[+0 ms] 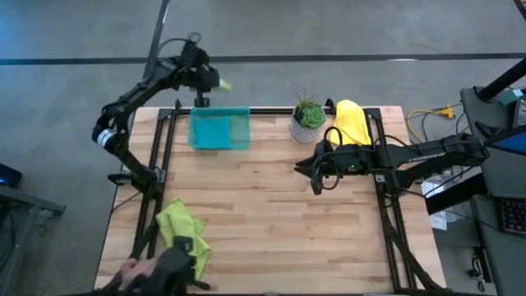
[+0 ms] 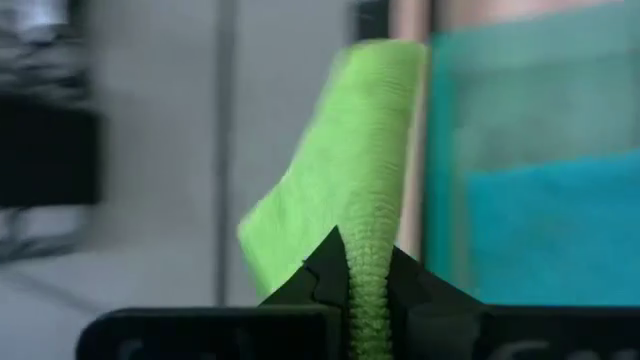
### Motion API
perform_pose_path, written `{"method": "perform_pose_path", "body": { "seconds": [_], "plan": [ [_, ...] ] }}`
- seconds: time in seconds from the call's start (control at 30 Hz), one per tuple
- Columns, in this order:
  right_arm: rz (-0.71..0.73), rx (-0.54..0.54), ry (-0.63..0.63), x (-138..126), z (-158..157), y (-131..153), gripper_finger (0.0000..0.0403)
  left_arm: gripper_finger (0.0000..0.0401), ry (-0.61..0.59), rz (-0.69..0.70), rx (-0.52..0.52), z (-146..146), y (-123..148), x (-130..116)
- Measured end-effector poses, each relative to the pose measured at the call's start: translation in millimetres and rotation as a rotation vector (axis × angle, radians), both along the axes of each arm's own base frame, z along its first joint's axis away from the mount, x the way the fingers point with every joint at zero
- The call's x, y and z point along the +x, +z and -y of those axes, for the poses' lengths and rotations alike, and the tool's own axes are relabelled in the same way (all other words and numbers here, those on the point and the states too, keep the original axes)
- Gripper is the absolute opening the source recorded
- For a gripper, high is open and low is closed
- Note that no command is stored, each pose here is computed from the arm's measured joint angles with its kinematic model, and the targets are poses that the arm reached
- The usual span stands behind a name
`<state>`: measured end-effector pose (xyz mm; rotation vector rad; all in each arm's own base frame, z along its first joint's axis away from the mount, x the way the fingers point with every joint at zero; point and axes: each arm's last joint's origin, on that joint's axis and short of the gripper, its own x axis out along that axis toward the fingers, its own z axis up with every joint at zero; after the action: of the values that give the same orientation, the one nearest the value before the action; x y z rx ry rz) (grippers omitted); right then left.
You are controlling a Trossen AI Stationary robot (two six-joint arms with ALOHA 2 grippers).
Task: Fold microfiber towels
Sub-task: Put the green microfiber cloth into the blue bin
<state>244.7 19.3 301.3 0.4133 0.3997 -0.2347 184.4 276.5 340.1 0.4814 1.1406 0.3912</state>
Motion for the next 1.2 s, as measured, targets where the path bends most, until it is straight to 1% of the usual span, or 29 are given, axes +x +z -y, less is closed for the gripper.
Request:
{"method": "perform_pose_path", "body": {
  "seconds": [0.07,0.17,0.27,0.37,0.47,0.53,0.63,0.7,0.83,0.97,1.0,1.1,1.2],
  "plan": [
    [0.006,0.002,-0.001,0.3,0.0,3.7,0.0086,0.0,-0.051,-0.043,-0.06,-2.4,-17.4,6.8],
    [-0.006,0.019,-0.01,-0.5,0.1,7.1,0.0081,0.0,-0.085,-0.073,-0.112,-2.6,-38.4,12.9],
    [-0.029,0.03,-0.016,-1.8,0.1,9.1,0.0077,0.0,-0.093,-0.09,-0.165,0.1,-57.1,14.3],
    [-0.047,0.053,-0.028,-3.1,0.2,10.4,0.0078,0.0,-0.072,-0.094,-0.217,5.8,-70.3,10.3],
    [-0.059,0.061,-0.034,-3.6,0.3,9.8,0.008,0.0,-0.044,-0.068,-0.247,14.0,-74.1,5.2],
    [-0.054,0.061,-0.034,-3.5,0.2,9.6,0.0078,0.0,-0.044,-0.022,-0.266,21.1,-72.5,1.6],
    [-0.063,0.058,-0.033,-3.7,0.3,7.7,0.0076,0.0,-0.066,0.034,-0.249,32.4,-70.0,-4.5],
    [-0.065,0.056,-0.032,-3.2,0.2,7.2,0.0076,0.0,-0.054,0.07,-0.246,39.0,-71.5,-7.9],
    [-0.067,0.049,-0.029,-3.1,0.3,7.0,0.0078,0.0,-0.072,0.125,-0.298,54.3,-86.4,-15.9],
    [-0.067,0.049,-0.03,-3.0,0.3,6.9,0.0077,0.0,-0.044,0.18,-0.346,66.7,-107.5,-22.8],
    [-0.067,0.052,-0.03,-3.0,0.1,6.9,0.0076,0.0,-0.045,0.184,-0.343,69.6,-111.6,-24.9],
    [-0.067,0.071,-0.019,-3.1,-1.3,6.8,0.0072,0.0,-0.05,0.209,-0.328,75.8,-116.5,-28.9],
    [-0.069,0.085,0.001,-3.0,-2.0,6.7,0.007,0.0,-0.054,0.234,-0.334,81.3,-113.9,-30.4]
  ]
}}
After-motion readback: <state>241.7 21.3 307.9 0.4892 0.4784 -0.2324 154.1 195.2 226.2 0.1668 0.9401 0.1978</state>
